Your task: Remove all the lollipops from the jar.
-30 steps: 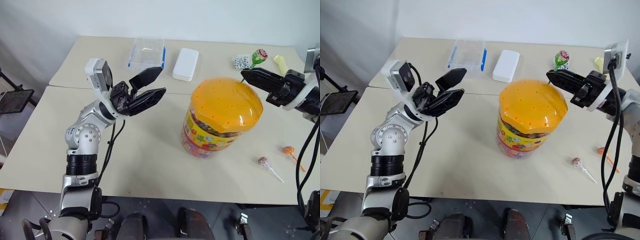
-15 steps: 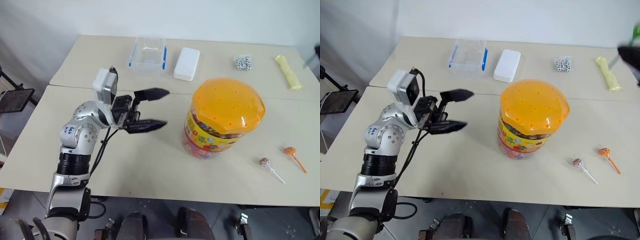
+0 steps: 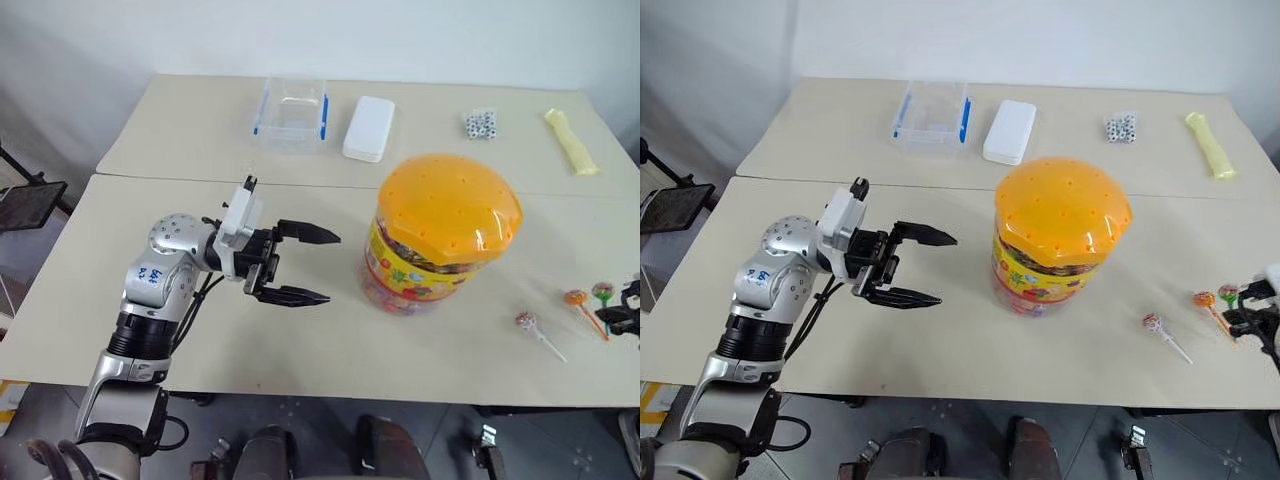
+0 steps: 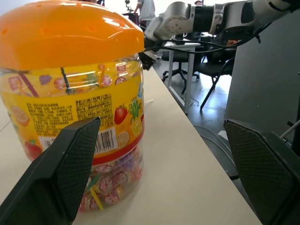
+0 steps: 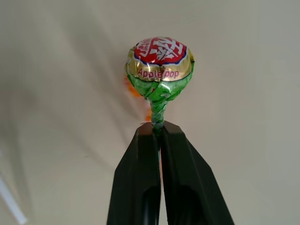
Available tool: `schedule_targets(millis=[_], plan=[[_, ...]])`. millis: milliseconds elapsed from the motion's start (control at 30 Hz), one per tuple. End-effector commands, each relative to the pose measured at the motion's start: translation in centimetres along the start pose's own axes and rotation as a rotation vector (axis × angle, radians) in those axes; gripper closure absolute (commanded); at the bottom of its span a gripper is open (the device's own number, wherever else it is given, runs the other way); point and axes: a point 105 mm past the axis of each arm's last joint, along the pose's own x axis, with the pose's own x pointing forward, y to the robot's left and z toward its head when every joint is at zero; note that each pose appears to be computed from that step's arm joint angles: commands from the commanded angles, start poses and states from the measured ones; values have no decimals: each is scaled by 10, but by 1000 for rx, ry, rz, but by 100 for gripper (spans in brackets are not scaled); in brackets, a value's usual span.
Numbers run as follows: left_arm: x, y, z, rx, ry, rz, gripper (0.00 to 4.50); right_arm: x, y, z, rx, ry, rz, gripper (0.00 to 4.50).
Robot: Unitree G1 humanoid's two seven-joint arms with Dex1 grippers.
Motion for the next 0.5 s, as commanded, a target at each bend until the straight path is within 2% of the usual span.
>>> schedule_targets(millis=[33,133,200,267,333,433,500], plan=[[-12,4,10,48,20,44,0,-24,-8,31,-55,-151,-10,320],[-21,2,18,12,-32,47,0,-42,-11,49,-125,-267,10,218],[-24,-1,10,6,10,35,0,-57,8,69,-204,-437,136,150],[-31,1,7,2,26,67,0,-72,30,81,-189,-576,282,76],[-42,5,5,7,48,139,0,-77,52,87,-204,-624,397,10],[-61,10,-3,70,114,279,0,-74,89,95,-240,-686,541,4],[-74,10,-17,33,182,352,0,-67,114,93,-257,-700,617,4]])
